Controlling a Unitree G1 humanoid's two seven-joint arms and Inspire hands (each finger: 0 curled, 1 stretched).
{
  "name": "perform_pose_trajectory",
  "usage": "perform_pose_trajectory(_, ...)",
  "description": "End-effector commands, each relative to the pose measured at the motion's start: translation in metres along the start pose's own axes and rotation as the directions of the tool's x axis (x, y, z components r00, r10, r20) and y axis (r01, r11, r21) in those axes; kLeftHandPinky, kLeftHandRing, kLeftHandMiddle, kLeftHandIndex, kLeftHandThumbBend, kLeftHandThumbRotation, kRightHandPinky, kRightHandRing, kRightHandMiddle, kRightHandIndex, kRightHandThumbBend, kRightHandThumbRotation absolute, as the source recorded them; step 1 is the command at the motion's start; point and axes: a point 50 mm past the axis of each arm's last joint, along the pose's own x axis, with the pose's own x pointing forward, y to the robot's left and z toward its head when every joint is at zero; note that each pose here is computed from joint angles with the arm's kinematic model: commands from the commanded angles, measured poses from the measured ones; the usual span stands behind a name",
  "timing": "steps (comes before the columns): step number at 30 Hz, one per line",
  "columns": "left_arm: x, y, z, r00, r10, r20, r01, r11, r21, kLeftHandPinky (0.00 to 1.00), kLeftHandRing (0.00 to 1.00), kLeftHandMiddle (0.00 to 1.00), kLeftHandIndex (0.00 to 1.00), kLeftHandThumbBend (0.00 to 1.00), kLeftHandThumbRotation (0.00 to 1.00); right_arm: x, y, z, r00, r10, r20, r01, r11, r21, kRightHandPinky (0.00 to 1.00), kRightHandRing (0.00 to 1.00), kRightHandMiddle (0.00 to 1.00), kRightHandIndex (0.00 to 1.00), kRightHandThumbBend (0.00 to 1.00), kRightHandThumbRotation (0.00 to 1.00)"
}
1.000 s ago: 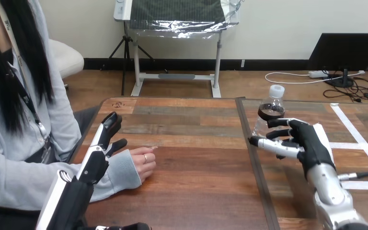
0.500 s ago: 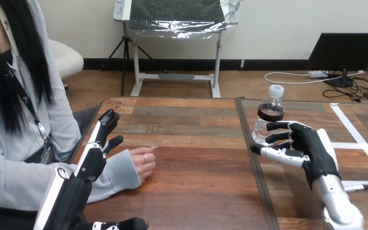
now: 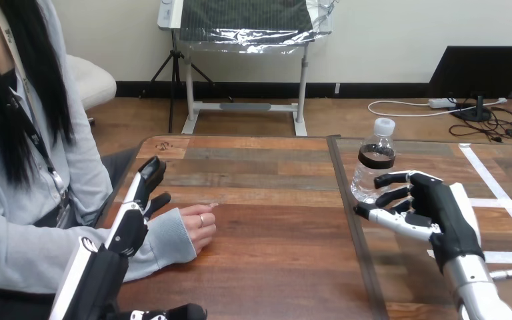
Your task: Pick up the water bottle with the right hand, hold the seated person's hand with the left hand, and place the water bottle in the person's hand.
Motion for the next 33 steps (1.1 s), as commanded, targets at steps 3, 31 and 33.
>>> perform_pose_trajectory(3, 0.025, 0.005, -0.003, 0.997, 0.008, 0.082, -0.008, 1.0, -0.001, 0.92, 1.0, 1.0, 1.0, 1.0, 0.6, 0.008, -0.024, 0.073, 0.906, -0.133, 0.402, 0.142, 0.99, 0.009, 0.29, 0.36, 0.47, 0.54, 0.83, 0.19)
perform_pose_trajectory(31, 0.032, 0.003, -0.008, 0.996, 0.001, 0.089, -0.001, 1.0, 0.001, 0.92, 1.0, 1.0, 1.0, 1.0, 0.58, 0.012, -0.037, 0.125, 0.647, -0.273, 0.712, 0.344, 0.938, 0.047, 0.5, 0.57, 0.61, 0.64, 0.79, 0.45)
perform_pose_trajectory(33, 0.032, 0.003, -0.009, 0.996, 0.0, 0.09, 0.0, 1.0, -0.001, 0.92, 1.0, 1.0, 1.0, 1.0, 0.58, 0.014, -0.038, 0.128, 0.638, -0.272, 0.72, 0.354, 0.935, 0.039, 0.52, 0.59, 0.63, 0.66, 0.8, 0.48)
